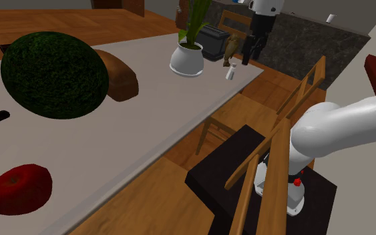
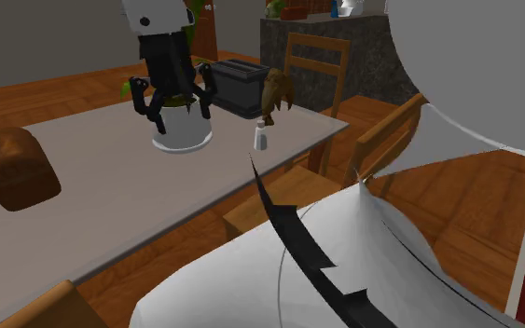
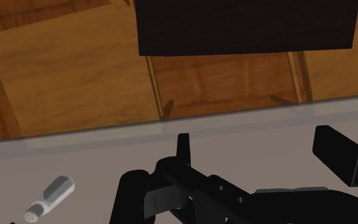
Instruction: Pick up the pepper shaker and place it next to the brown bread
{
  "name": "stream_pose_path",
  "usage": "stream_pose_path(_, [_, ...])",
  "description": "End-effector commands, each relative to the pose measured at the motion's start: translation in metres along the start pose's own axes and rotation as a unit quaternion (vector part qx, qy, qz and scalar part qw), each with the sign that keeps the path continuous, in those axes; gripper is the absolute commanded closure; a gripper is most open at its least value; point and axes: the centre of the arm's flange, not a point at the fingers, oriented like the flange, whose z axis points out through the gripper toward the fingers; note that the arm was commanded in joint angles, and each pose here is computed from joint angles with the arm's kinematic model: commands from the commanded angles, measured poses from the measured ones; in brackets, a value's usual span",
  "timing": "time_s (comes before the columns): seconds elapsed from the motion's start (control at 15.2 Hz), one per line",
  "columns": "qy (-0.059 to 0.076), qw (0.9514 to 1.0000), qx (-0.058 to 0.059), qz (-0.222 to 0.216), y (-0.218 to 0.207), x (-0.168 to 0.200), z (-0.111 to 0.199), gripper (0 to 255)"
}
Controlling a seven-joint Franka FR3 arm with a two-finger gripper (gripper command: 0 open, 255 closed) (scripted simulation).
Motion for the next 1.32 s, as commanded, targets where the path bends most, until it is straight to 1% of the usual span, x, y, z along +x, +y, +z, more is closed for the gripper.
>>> stream_pose_path(0.0, [0.002, 1.0000, -0.002, 0.000, 0.022, 0.013, 0.012, 0])
stream_pose_path(1.25, [0.014, 0.9997, -0.018, 0.001, 0.218, 0.135, 0.095, 0])
